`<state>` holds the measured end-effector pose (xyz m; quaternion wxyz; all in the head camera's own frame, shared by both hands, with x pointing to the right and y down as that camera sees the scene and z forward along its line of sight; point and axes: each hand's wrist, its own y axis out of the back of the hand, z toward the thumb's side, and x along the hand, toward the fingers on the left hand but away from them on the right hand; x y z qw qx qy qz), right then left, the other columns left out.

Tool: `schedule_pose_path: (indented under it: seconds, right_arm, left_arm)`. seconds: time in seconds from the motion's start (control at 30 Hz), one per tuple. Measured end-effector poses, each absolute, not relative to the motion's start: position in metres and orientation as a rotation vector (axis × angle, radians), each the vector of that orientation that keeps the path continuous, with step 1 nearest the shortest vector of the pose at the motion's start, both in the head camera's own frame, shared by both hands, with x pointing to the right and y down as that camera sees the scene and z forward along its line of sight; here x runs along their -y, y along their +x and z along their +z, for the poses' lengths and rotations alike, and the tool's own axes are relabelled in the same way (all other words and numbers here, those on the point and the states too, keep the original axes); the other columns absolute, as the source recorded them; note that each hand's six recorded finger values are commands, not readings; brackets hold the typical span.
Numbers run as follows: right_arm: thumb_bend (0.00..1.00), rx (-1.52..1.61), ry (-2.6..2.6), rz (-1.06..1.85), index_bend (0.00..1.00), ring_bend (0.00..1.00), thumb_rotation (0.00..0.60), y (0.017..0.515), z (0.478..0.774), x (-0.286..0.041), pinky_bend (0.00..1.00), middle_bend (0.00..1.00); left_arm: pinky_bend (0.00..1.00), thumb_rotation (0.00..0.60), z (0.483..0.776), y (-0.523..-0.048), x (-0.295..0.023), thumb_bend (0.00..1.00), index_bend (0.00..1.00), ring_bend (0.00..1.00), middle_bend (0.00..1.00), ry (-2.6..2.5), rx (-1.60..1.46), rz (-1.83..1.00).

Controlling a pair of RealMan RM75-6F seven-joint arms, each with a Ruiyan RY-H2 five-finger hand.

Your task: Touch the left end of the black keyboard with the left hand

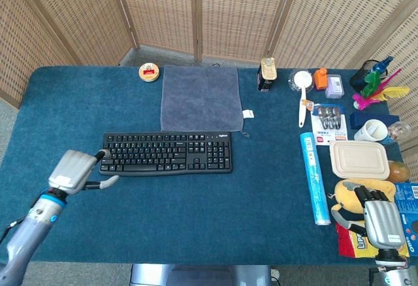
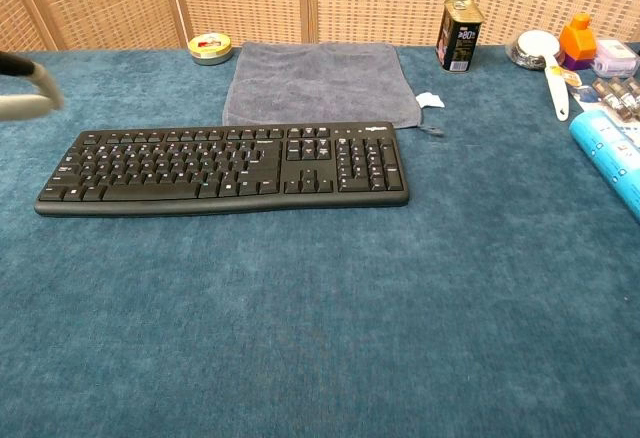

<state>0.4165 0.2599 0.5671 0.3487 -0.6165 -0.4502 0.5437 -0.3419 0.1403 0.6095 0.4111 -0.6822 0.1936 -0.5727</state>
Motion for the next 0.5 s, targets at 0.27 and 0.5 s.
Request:
schedule_pose_path:
  seconds: [0.27, 0.5]
  right_arm:
    - [0.26, 1.166, -1.596, 1.429, 0.27, 0.39, 0.000, 0.420, 0.571, -0.261, 0.34, 0.37]
    - [0.26, 1.165, -1.591, 1.447, 0.27, 0.39, 0.000, 0.423, 0.574, -0.263, 0.34, 0.37]
  left_arm:
    - [1.00, 0.000, 0.647, -0.311, -0.131, 0.14, 0.26, 1.00, 1.00, -1.773, -0.420, -1.475]
    - [1.00, 0.000, 0.672, -0.298, -0.125, 0.14, 0.26, 1.00, 1.00, -1.780, -0.375, -1.517]
